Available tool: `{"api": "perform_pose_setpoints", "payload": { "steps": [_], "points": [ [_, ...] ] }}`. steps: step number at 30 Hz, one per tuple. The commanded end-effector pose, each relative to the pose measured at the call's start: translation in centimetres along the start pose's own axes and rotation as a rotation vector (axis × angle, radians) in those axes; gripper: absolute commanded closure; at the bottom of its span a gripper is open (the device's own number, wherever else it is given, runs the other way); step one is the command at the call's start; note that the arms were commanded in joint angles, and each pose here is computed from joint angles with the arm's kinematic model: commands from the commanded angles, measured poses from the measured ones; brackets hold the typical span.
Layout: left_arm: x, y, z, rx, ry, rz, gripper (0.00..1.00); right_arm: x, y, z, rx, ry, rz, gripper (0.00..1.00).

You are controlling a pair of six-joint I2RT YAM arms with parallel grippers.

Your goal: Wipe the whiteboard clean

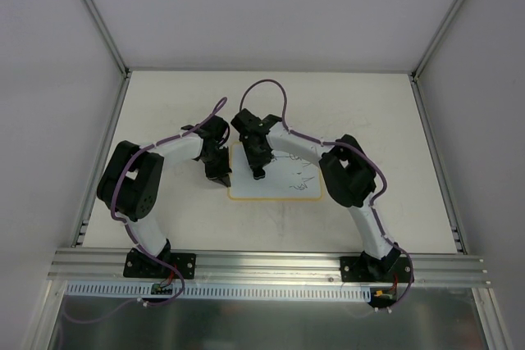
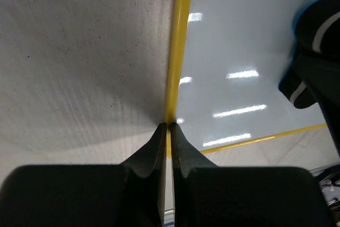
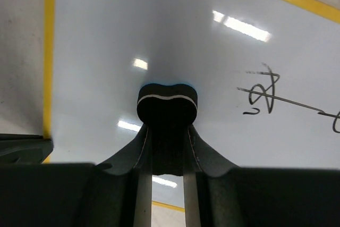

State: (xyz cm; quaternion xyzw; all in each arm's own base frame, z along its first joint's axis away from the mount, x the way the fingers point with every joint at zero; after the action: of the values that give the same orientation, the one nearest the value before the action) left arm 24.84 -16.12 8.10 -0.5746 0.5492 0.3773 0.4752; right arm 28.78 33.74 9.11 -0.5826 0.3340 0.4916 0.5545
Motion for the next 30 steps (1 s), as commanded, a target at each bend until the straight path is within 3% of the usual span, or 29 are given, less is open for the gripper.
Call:
{"api": "perform_pose_setpoints", "payload": {
  "steps": [1,4,14,26,29,30],
  "points": [
    [1.2,1.2,1.5,0.008,-0.099,0.051,1.00,1.1,2.3,1.4,-0.047,-0.022,0.110,1.00],
    [1.3,1.4,1.6,0.006,-0.104,0.054,1.00,0.8,1.7,-0.4,-0.035,0.045,0.080,1.00],
    [1.4,2.2,2.0,-0.004,-0.114,0.071,1.00,0.7,-0.2,-13.7,0.281,0.245,0.108,1.00],
    [0.2,2.4,1.1,-0.021,-0.055,0.045,1.00,0.9,2.1,-14.2,0.255,0.178,0.151,1.00],
    [-0.6,1.9,0.7,-0.020,-0.043,0.013,0.88,0.8,3.0,-14.0,0.238,0.164,0.156,1.00],
    [-1.0,1.2,0.4,-0.015,-0.036,-0.009,0.79,0.7,3.2,-14.0,0.237,0.160,0.155,1.00]
  ]
}}
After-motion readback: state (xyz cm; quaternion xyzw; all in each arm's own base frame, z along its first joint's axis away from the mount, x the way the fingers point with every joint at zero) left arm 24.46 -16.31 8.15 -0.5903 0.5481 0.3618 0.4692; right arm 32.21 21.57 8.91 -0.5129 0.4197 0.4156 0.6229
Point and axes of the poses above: each gripper's point midway between its finger pads, its own x axis out along the fingers, its own z axis along the line the jaws close on, y = z × x, the point moved 7 cm from there along -x, back along the fingers, and after that the axes turned 10 degrees about x, right-handed, at the moved point
